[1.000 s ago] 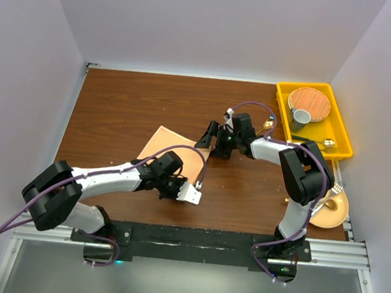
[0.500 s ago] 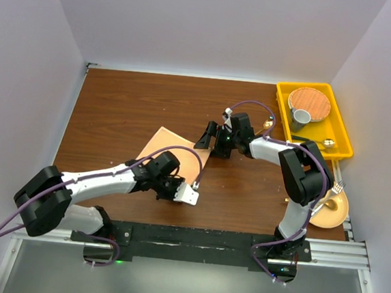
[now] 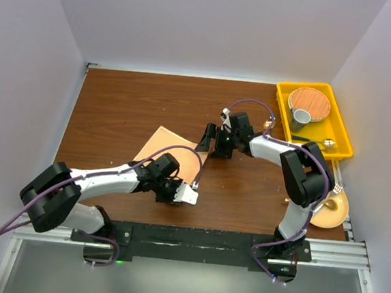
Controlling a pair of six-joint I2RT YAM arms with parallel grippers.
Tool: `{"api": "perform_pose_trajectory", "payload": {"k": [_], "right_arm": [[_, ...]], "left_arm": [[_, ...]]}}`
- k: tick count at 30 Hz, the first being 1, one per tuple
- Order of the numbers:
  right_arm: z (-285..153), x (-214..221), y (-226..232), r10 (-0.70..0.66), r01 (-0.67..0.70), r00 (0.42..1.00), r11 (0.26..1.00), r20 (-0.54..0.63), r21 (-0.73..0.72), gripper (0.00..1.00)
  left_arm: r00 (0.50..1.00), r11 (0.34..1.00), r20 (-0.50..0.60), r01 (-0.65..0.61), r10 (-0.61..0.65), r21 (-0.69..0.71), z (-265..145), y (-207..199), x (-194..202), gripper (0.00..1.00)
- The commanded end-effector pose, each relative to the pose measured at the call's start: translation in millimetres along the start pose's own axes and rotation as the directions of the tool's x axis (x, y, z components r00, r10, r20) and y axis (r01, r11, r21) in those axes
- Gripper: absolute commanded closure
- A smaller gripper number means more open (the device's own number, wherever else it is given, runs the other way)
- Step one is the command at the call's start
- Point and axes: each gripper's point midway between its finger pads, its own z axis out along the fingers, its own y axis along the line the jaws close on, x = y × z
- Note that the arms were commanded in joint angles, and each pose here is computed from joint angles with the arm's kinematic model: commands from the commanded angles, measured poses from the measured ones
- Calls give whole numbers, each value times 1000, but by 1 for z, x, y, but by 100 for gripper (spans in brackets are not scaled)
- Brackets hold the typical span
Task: Fold the napkin into a case and place the utensils inside
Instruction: Smooth out the lower triangle-folded napkin from the folded napkin.
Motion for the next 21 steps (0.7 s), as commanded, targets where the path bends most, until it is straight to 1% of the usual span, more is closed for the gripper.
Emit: {"api": "perform_pose_trajectory", "payload": {"k": [1,2,3,4,6,7,8,9,10,11,12,13,14,16,17,19,20,21], "right_arm": [[-30,-12,30,-152,152,988,988,-16,-40,2],[-37,-13,36,-166,164,985,986,-38,-42,2],[-41,-13,41,-201,198,978,978,-49,-60,2],[-47,-15,45,-216,212,975,975,-52,-70,3],[-57,-15,56,-260,253,963,962,-67,-101,5],[-63,-17,62,-277,270,959,956,-59,-111,6],[-66,-23,69,-295,289,955,949,-37,-125,12],[-70,-24,78,-300,293,954,943,-26,-157,17],[-71,-31,87,-309,306,951,934,14,-183,23],[-69,-31,91,-297,294,955,933,15,-207,37],[-66,-27,98,-268,262,964,937,5,-231,43],[-59,-24,101,-263,253,965,932,-5,-260,48],[-54,-17,105,-265,249,964,929,-23,-273,54],[-43,-8,105,-242,218,969,932,-52,-289,58],[-35,-4,100,-225,196,972,938,-71,-286,59],[-26,4,90,-193,157,976,948,-105,-278,61],[-18,9,81,-181,142,975,954,-130,-265,63],[-14,12,76,-183,142,973,955,-141,-259,65]], "left_arm": [[996,997,42,77,-77,-7,-16,10,-10,59],[994,995,51,95,-95,13,-21,7,-13,57],[992,995,79,100,-99,-13,-32,16,-22,56],[989,993,94,114,-114,0,-38,15,-27,55],[979,987,137,159,-152,-37,-55,29,-35,55],[972,981,147,192,-185,-33,-61,31,-36,55],[964,973,165,221,-208,-66,-71,43,-35,55],[959,968,168,242,-227,-72,-75,47,-33,56],[953,960,169,267,-250,-80,-78,50,-29,56],[946,952,171,292,-274,-91,-80,55,-24,57],[932,933,173,341,-319,-115,-85,64,-13,60],[922,924,180,366,-343,-112,-86,67,-8,61],[902,901,177,418,-395,-121,-87,75,7,64],[882,878,168,462,-440,-122,-87,80,20,68],[865,859,160,496,-476,-127,-87,86,31,70],[852,841,143,522,-504,-144,-87,91,45,73],[836,823,137,548,-532,-148,-88,94,56,76],[829,814,128,559,-545,-157,-88,95,63,77]]}}
